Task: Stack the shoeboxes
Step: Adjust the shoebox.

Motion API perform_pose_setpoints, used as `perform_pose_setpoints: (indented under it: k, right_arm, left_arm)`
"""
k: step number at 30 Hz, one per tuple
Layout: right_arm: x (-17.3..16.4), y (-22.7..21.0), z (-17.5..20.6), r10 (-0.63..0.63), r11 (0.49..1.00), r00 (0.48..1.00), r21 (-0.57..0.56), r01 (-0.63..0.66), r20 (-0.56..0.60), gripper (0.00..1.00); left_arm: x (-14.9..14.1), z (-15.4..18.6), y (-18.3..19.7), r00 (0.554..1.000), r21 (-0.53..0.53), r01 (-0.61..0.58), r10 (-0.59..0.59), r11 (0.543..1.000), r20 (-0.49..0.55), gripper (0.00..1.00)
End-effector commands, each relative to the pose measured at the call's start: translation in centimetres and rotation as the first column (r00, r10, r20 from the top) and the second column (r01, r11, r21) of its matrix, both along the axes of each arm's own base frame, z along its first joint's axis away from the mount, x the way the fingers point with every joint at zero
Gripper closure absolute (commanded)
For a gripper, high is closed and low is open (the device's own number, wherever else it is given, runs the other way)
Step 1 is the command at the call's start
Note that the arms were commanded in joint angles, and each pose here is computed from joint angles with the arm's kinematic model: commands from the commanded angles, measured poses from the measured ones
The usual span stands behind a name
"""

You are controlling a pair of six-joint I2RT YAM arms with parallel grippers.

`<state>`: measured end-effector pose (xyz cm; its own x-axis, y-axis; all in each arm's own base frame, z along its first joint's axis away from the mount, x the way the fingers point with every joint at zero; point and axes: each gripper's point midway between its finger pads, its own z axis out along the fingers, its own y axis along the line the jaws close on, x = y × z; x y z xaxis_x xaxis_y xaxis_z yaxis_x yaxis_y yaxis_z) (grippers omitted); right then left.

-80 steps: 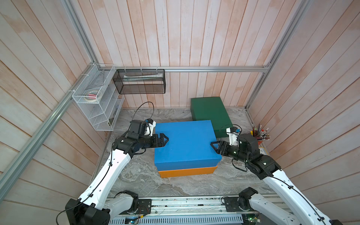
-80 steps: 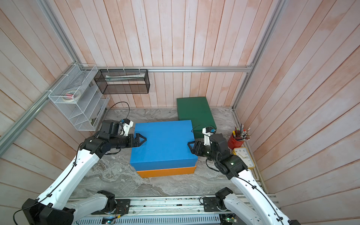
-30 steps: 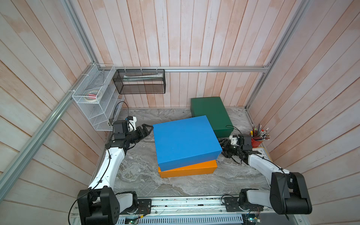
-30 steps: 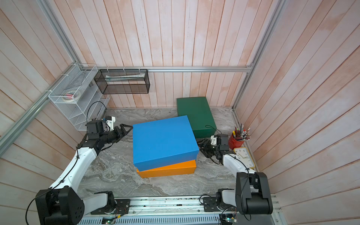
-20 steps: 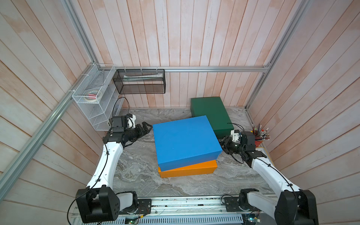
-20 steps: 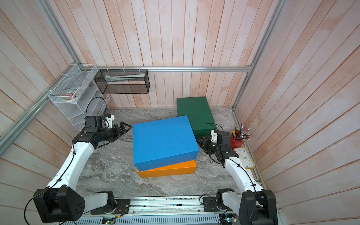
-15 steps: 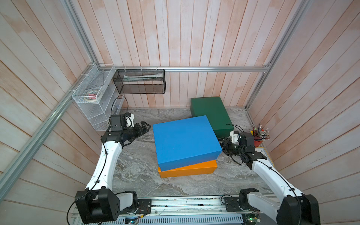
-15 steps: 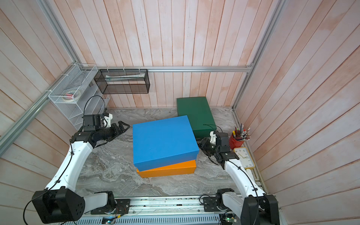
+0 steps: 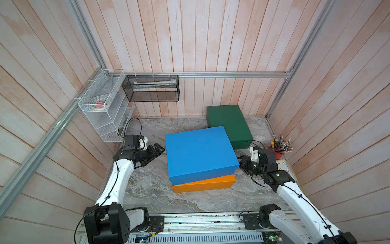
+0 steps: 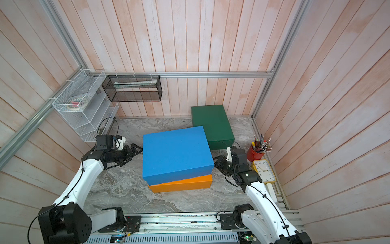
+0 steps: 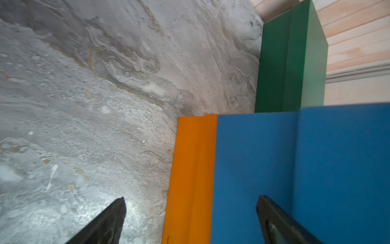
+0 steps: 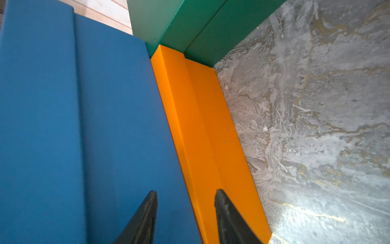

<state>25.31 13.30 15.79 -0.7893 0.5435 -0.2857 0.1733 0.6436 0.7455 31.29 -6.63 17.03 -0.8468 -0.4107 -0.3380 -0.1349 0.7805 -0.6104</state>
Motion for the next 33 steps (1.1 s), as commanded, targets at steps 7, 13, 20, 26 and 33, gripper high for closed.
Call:
perform_pose_setpoints:
  k: [7, 13, 20, 26, 33]
  right_arm:
    - [-2.1, 0.4, -0.7, 0.007, 0.999, 0.999, -0.033, -0.009, -0.045, 0.56]
    - [-2.7, 0.2, -1.1, 0.01, 0.998, 0.998, -0.058, -0.014, -0.063, 0.56]
    - [-2.8, -0.4, -0.6, -0.001, 0.996, 0.999, -0.085, -0.004, -0.051, 0.56]
    - [-2.9, -0.1, -0.7, 0.015, 0.997, 0.998, -0.076, -0.019, -0.058, 0.57]
    - [-2.7, 0.0, -1.0, 0.024, 0.996, 0.998, -0.084, -0.028, -0.056, 0.57]
  left_arm:
    - [-1.0, 0.1, -2.2, 0.999, -0.04, 0.04, -0.04, 0.998, 0.004, 0.0]
    - [-2.2, -0.4, -2.3, 0.999, -0.038, 0.032, -0.033, 0.999, -0.018, 0.0]
    - [-4.0, -0.3, -2.5, 1.0, -0.051, 0.011, -0.012, 0.999, -0.024, 0.0]
    - [-5.0, -0.3, -2.9, 0.999, -0.054, 0.016, -0.018, 0.998, -0.034, 0.0]
    - [-6.1, -0.7, -3.6, 0.999, -0.058, 0.014, -0.017, 0.998, -0.043, 0.0]
